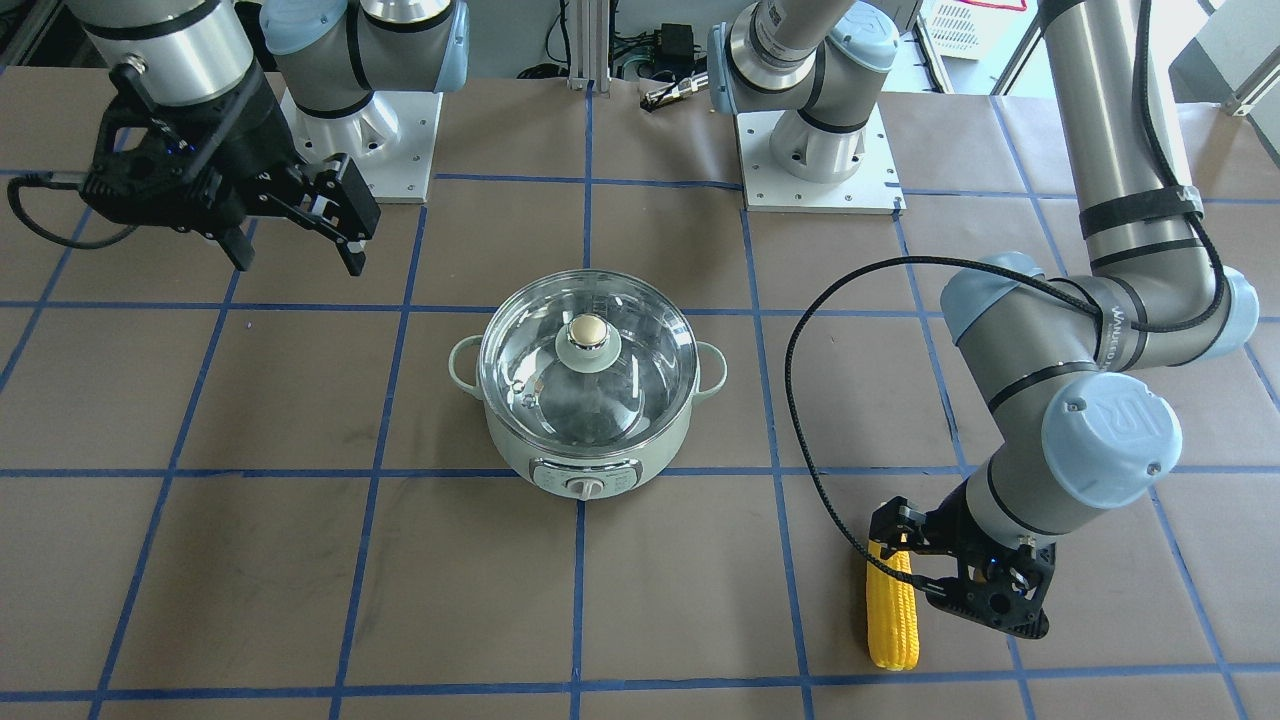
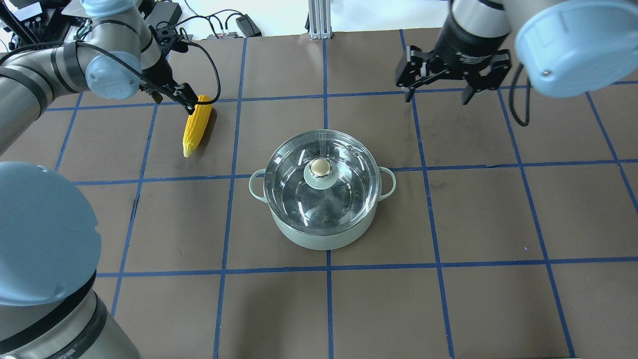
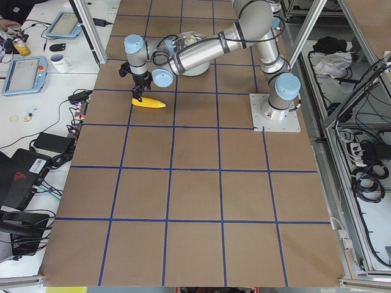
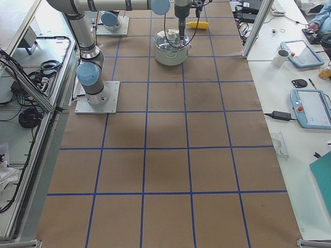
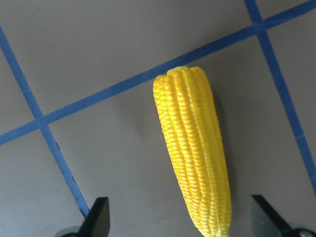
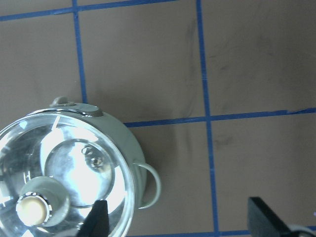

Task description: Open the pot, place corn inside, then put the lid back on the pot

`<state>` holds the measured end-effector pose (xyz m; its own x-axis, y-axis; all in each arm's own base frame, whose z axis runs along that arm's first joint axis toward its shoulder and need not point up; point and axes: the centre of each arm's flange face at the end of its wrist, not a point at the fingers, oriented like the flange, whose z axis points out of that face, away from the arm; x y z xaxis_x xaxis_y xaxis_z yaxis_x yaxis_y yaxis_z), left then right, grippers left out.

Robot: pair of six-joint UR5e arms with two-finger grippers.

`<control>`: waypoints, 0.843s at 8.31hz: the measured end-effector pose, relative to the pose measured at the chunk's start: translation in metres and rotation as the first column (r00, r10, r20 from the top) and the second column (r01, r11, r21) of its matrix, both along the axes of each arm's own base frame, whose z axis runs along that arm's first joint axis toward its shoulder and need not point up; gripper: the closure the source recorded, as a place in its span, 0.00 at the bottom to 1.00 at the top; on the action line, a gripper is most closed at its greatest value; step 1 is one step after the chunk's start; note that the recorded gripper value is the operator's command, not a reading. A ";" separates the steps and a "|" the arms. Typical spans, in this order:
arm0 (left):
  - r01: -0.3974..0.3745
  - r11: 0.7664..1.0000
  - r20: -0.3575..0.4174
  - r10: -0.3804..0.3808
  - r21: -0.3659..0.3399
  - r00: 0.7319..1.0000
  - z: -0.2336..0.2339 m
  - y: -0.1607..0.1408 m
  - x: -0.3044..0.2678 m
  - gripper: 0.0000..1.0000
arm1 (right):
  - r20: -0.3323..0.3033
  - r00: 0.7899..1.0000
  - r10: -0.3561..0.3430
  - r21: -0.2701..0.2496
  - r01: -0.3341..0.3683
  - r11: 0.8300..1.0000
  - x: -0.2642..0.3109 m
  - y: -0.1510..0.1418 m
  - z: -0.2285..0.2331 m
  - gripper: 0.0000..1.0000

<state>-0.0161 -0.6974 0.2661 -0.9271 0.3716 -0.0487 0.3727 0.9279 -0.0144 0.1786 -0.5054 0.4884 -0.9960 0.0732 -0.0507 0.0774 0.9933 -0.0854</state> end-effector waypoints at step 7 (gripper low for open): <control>-0.062 0.998 -0.052 0.063 0.013 0.997 -0.045 -0.012 0.009 0.00 | -0.021 0.996 -0.085 0.095 0.087 0.992 0.186 0.009 -0.138 0.00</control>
<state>-0.0071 -0.7095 0.2213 -0.9498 0.3129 0.0043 0.3127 0.9496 -0.0220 0.3643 -0.4963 0.3501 -0.9865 0.1625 -0.0223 0.1624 0.9867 0.0080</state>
